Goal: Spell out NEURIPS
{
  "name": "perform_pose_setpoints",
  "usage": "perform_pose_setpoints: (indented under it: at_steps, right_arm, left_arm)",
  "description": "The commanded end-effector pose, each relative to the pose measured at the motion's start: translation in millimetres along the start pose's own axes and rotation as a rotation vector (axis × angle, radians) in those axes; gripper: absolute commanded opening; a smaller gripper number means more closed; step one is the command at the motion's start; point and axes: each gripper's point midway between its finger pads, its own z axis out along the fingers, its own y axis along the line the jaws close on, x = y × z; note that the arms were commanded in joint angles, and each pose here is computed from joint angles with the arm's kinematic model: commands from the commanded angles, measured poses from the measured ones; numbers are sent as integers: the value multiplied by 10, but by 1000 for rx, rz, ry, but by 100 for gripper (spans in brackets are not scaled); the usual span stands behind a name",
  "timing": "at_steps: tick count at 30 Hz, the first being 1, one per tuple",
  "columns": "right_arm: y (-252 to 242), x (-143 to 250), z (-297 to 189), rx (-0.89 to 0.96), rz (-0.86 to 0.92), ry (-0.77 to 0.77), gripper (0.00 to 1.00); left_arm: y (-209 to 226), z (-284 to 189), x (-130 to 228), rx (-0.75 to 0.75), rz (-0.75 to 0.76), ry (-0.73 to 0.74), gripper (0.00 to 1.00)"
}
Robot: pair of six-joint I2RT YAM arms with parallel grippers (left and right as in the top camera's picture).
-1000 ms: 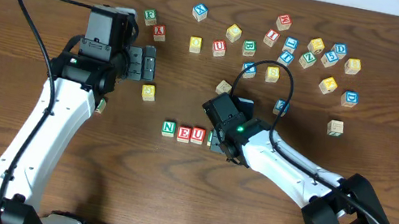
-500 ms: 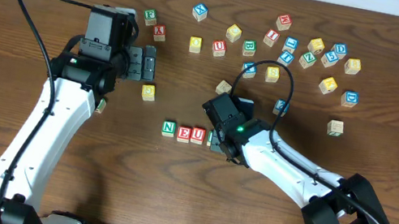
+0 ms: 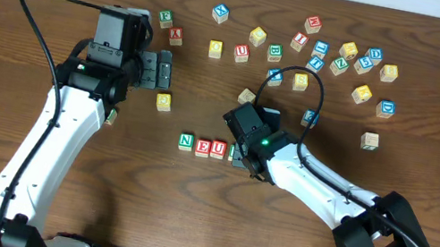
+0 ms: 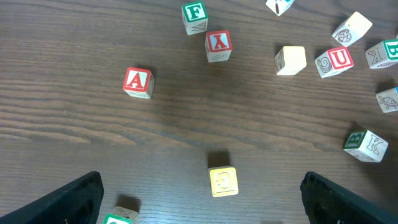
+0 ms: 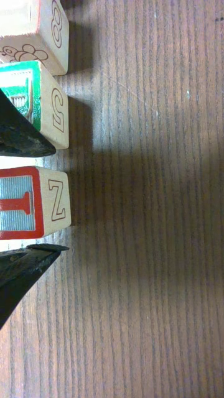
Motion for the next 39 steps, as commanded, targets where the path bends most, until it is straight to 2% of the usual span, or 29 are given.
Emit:
perform_pose_setpoints:
  at_steps: [1,25,39]
  right_arm:
    - [-25,-17,-30,10,3,-18,41]
    - [-26,-76,-41,15,8,-40,41]
    - [3,-286,-123,9,7,-86,41]
  left_arm:
    - [7,-102,-133,-1,5,-41,100]
    - [8,-102,-133,-1,5,-41,100]
    - [8,-102,-133,-1,5,-41,100]
